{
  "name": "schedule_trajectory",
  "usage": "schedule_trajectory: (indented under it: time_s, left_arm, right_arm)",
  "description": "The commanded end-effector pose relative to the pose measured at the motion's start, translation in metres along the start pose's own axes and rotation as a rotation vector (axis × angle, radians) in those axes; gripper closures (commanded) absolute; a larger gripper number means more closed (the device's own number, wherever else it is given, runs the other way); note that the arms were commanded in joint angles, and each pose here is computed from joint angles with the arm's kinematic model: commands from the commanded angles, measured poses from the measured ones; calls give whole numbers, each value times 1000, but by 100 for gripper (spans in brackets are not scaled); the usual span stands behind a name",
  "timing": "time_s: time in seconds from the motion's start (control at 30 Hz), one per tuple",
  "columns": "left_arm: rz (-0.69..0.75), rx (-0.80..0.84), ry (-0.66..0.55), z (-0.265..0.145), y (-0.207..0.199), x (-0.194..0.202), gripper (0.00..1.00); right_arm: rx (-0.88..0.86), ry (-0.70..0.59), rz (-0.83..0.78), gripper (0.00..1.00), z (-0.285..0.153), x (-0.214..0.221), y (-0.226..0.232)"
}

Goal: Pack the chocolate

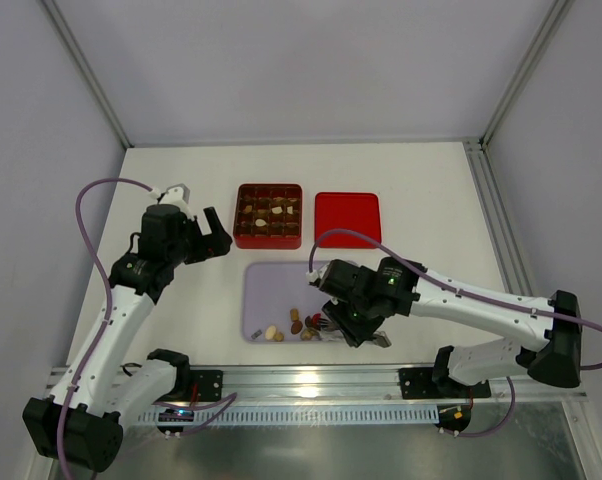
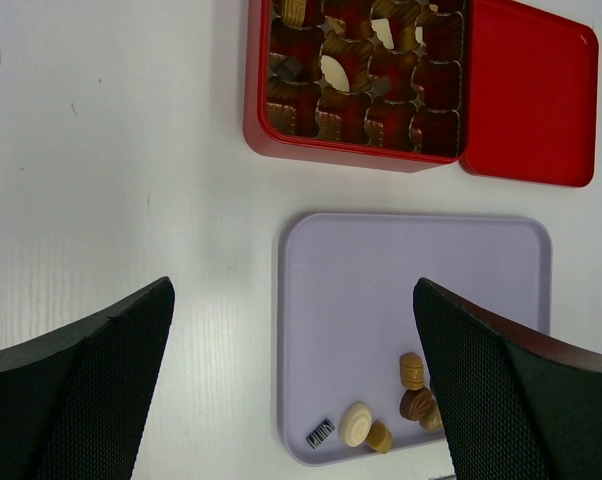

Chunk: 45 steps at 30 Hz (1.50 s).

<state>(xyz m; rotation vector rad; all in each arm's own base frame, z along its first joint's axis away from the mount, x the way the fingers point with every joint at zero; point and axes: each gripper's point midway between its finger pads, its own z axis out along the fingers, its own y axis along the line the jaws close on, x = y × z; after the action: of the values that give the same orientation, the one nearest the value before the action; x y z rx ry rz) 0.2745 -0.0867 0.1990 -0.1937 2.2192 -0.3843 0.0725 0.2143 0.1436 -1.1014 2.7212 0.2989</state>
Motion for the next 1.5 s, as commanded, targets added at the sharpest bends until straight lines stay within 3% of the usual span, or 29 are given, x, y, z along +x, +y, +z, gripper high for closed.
schedule_trajectory:
  time_s: [0.0,0.33,0.57,1.07,1.27,1.47]
  left_arm:
    - [2,4,-40,-4,-2,-13,0]
    - [2,4,-43,-5,-2,-13,0]
    - [2,5,-43,-5,-2,-13,0]
    - [3,7,-43,-5,-3,-13,0]
    - [0,10,-42,-5,-3,-13,0]
    - [0,11,-42,-5,-4,-13,0]
  right_arm:
    - [-10,-30,7,60,2,-8,5]
    - [27,-49,4,60,8,-15,0]
    - [26,-47,3,69,6,-15,0]
    - [13,-147,12,73,-36,-36,-1]
    - [27,-209,27,73,-46,-67,-14]
    - [55,-352,81,73,-54,-133,-42]
